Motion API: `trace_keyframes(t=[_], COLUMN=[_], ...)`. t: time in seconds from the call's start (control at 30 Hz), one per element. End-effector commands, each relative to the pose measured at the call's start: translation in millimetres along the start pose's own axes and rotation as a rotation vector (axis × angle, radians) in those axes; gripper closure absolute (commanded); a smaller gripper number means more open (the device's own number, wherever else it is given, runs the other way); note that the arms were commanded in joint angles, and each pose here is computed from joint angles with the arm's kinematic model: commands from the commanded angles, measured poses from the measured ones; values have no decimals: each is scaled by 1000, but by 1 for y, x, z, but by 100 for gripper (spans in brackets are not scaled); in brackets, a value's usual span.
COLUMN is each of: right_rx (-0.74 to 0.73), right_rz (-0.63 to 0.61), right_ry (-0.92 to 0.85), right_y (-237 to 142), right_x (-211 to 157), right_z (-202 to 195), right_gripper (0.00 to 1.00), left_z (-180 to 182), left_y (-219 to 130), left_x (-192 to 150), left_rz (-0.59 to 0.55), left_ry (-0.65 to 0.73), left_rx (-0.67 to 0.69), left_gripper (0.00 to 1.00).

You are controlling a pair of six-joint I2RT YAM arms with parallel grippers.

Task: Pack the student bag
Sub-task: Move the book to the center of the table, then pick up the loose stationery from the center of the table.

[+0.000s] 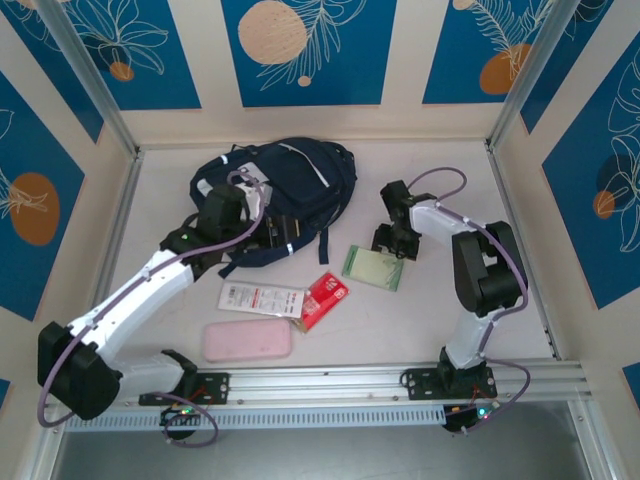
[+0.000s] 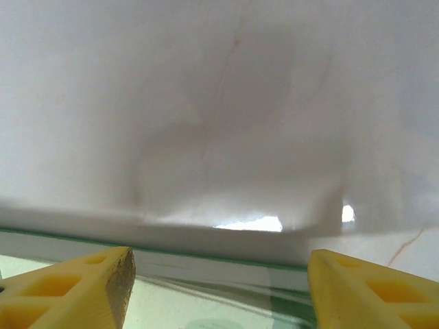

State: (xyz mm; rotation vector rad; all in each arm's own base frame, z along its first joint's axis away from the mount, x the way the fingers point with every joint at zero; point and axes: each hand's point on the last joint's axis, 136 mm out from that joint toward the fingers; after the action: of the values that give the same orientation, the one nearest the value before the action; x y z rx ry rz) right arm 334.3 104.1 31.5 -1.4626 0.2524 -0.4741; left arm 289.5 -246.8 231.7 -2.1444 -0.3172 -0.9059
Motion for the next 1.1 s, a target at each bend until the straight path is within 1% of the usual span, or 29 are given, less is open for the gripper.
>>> trace_keyframes(t=[0.0, 0.1, 0.2, 0.27, 0.37, 0.4, 0.47, 0.5, 0.6, 0.67, 0.83, 0.93, 1.07], right_rx=[13, 78, 5, -3, 66, 126, 268, 340, 456, 470, 442, 420, 372], right_rz=[-27, -31, -119, -175, -245, -253, -226, -200, -119, -73, 21, 40, 36], right_ry=[-45, -75, -9, 53, 142, 166, 198, 216, 269, 270, 299, 308, 310], right_y=[-7, -14, -24, -37, -54, -61, -67, -69, -66, -60, -37, -29, -21], right_x=[-8, -17, -12, -9, -10, -12, -21, -27, -41, -48, -60, -63, -63], right_z=[-1, 2, -20, -32, -43, -41, -34, -30, -25, -22, -22, -21, -26], right_gripper=[33, 34, 31, 29, 28, 28, 31, 35, 45, 50, 54, 55, 57], left_z=[-16, -33, -38, -41, -47, -49, -46, -42, -35, -32, -26, -22, -21], left_y=[22, 45, 75, 95, 124, 133, 150, 159, 177, 186, 208, 216, 225], left_x=[-1, -10, -22, -28, -34, -35, -39, -41, -49, -54, -70, -81, -92], left_rz=[24, 66, 128, 165, 218, 236, 270, 286, 326, 343, 395, 421, 444], left_ry=[10, 69, 81, 84, 122, 137, 146, 150, 160, 161, 150, 130, 100], left_rx=[-16, -16, -15, -26, -32, -36, -27, -16, -5, -4, -15, -25, -48], left_gripper=[36, 35, 35, 35, 35, 35, 35, 35, 35, 35, 35, 36, 36])
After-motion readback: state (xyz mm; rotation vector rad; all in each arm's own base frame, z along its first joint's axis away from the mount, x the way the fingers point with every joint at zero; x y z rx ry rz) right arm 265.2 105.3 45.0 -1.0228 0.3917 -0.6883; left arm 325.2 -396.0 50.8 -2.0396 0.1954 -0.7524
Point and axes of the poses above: each hand's point on the last joint's axis, 136 mm out from that joint toward the fingers, its own y axis out along the fingers, its own z axis along the line the jaws close on, x = y × z, and after that the axes turned 13 degrees about y, right-handed
